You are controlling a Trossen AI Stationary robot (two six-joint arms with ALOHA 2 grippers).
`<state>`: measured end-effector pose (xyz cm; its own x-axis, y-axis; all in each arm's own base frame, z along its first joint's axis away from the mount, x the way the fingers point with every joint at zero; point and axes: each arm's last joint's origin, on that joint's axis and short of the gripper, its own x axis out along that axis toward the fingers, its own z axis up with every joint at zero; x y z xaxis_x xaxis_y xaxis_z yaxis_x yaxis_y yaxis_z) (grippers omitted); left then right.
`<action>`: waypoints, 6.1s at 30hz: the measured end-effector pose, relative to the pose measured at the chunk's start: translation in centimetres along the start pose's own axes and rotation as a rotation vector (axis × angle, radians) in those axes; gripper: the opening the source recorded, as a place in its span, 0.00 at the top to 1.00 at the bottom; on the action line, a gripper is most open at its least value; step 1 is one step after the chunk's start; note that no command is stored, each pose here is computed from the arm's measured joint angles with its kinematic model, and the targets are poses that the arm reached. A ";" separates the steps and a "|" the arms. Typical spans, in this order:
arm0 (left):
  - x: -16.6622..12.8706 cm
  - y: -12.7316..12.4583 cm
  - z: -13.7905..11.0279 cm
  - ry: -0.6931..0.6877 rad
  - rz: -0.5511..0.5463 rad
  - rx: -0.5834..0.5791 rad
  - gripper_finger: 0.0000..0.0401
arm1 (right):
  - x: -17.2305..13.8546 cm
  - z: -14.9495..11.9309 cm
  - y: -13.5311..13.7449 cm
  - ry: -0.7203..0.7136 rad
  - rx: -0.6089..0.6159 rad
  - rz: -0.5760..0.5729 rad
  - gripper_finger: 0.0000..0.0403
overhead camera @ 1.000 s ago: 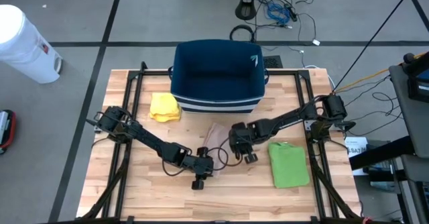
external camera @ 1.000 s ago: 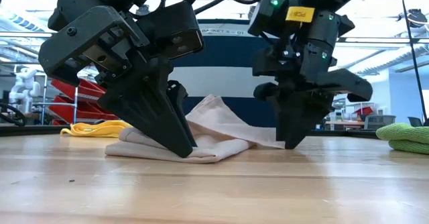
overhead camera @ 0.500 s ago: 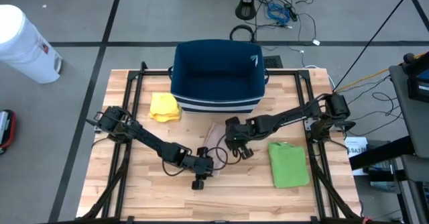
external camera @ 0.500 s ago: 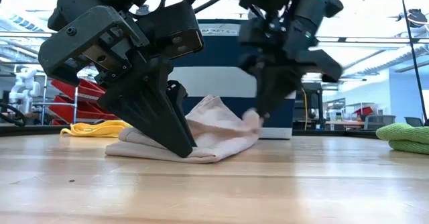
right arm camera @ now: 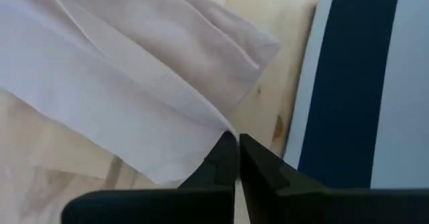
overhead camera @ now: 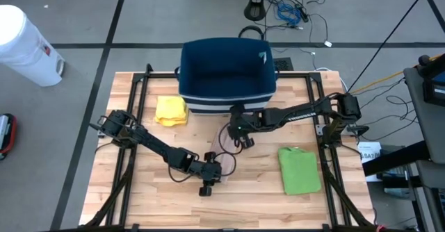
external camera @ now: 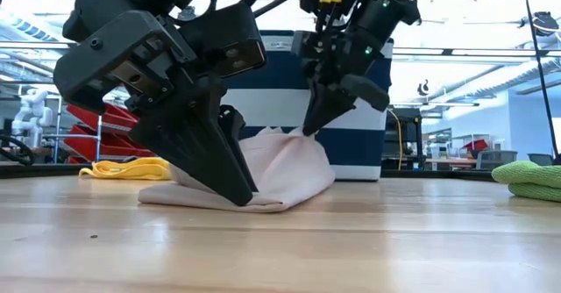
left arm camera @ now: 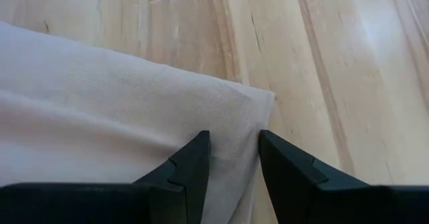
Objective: Fold towel
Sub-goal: Fold the light pink towel, then stack the yellow towel on top of the light pink towel
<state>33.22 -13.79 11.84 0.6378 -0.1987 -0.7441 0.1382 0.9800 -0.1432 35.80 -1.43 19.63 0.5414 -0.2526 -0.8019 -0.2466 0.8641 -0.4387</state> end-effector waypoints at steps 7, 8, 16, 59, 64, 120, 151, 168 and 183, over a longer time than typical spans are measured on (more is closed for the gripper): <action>0.0 0.0 0.0 0.000 -0.001 0.001 0.66 | 0.0 0.3 -0.2 -0.042 -0.006 0.009 0.88; 0.0 0.0 0.0 0.000 -0.001 0.001 0.66 | 0.0 0.3 -0.3 -0.043 -0.005 -0.007 0.84; 0.0 0.0 0.0 0.001 -0.005 -0.014 0.66 | -0.3 1.0 0.3 -0.018 -0.037 -0.129 0.69; -0.2 -0.4 0.1 -0.017 -0.021 0.042 0.66 | 1.7 -2.3 7.0 -0.577 0.165 0.006 0.72; -0.2 -0.5 0.2 -0.022 -0.022 0.041 0.66 | 2.8 -3.5 4.5 -0.558 0.266 0.017 0.72; -3.7 0.9 -1.7 0.319 0.087 0.115 0.66 | -0.5 -3.8 15.5 -0.214 0.314 0.688 0.72; -4.9 -0.7 1.1 0.261 0.065 0.169 0.66 | -0.7 -3.8 14.0 -0.227 0.231 0.278 0.72; -3.8 0.1 1.4 0.293 0.096 0.151 0.66 | -2.1 -3.4 17.1 -0.232 0.303 0.431 0.72; -8.7 3.1 2.8 0.566 0.661 0.088 0.66 | -6.5 -2.1 14.8 -0.413 0.274 0.363 0.69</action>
<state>30.21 -9.10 19.66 0.1390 0.4689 -0.8722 -0.0540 0.8830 0.4662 26.89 12.11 17.49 0.7416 0.2210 -0.6334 -0.2879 0.9577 -0.0029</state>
